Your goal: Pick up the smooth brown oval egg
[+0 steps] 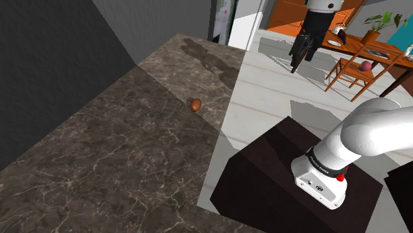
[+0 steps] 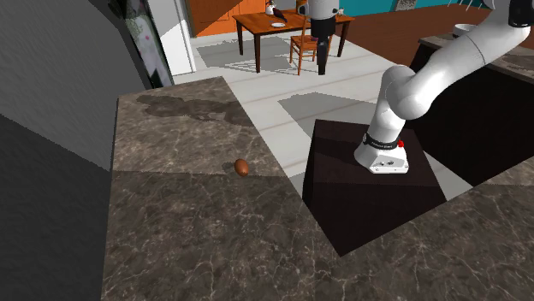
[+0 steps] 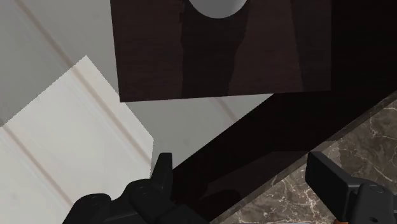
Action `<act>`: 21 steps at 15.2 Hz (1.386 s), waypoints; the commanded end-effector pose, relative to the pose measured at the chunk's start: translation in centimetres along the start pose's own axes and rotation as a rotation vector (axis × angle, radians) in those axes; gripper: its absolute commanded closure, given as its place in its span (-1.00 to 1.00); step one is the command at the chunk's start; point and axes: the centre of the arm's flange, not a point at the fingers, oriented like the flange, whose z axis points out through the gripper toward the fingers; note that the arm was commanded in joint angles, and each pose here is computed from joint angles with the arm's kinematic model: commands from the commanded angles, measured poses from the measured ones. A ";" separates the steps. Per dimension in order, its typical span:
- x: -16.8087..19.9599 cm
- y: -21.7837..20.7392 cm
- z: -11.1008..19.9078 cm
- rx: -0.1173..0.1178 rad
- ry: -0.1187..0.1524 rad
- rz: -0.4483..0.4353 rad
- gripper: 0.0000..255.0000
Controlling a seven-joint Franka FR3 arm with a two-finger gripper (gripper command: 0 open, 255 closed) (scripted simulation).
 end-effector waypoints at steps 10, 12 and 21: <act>5.8 -8.3 5.7 0.000 0.028 0.075 -1.00; 7.2 -10.1 7.0 -0.001 0.034 0.092 -1.00; 14.0 -17.9 12.5 -0.001 0.063 0.168 -1.00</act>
